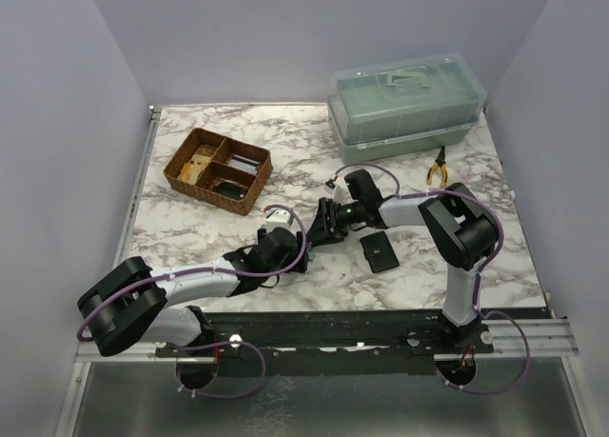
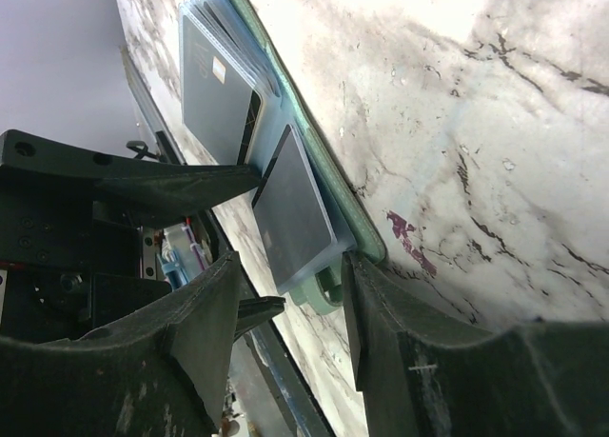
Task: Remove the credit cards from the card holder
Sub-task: Remove the credit card from the card holder.
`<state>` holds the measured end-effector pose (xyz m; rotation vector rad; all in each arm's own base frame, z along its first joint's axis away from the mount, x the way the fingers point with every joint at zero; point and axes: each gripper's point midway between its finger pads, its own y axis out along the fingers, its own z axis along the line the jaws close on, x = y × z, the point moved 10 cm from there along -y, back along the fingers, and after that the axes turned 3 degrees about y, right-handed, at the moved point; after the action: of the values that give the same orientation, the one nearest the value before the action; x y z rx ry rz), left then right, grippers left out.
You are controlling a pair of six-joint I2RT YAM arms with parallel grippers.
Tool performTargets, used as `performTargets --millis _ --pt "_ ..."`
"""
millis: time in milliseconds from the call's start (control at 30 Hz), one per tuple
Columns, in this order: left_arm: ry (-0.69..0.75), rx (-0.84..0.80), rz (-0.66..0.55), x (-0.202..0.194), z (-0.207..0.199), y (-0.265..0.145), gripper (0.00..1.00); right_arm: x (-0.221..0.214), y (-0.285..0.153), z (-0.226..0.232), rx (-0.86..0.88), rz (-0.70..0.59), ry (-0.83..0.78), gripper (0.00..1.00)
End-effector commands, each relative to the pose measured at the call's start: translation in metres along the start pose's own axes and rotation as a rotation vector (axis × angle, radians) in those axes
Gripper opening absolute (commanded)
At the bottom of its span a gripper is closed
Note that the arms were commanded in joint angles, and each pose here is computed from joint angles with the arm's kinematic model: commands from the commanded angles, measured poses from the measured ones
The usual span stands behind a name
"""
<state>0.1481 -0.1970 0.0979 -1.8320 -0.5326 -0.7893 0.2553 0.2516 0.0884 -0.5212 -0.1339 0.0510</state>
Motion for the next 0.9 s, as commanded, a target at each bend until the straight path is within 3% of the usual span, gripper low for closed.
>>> performTargets --millis 0,200,400,700,867 --pt "0.005 0.056 0.065 -0.017 0.013 0.0 0.76 -0.004 -0.002 0.004 -0.005 0.0 -0.003 0.53" --pt "0.003 0.048 0.067 -0.016 0.012 0.001 0.75 -0.002 0.005 0.006 0.025 0.031 0.007 0.52" --pt "-0.013 0.038 0.065 -0.018 0.012 -0.001 0.75 -0.003 0.012 0.012 0.046 0.063 -0.014 0.43" --pt "-0.026 0.018 0.055 -0.018 0.011 -0.001 0.75 0.0 0.021 0.003 -0.023 0.064 -0.006 0.42" --pt "-0.044 0.011 0.05 -0.019 0.011 -0.001 0.74 0.003 0.017 0.008 -0.043 0.03 -0.046 0.32"
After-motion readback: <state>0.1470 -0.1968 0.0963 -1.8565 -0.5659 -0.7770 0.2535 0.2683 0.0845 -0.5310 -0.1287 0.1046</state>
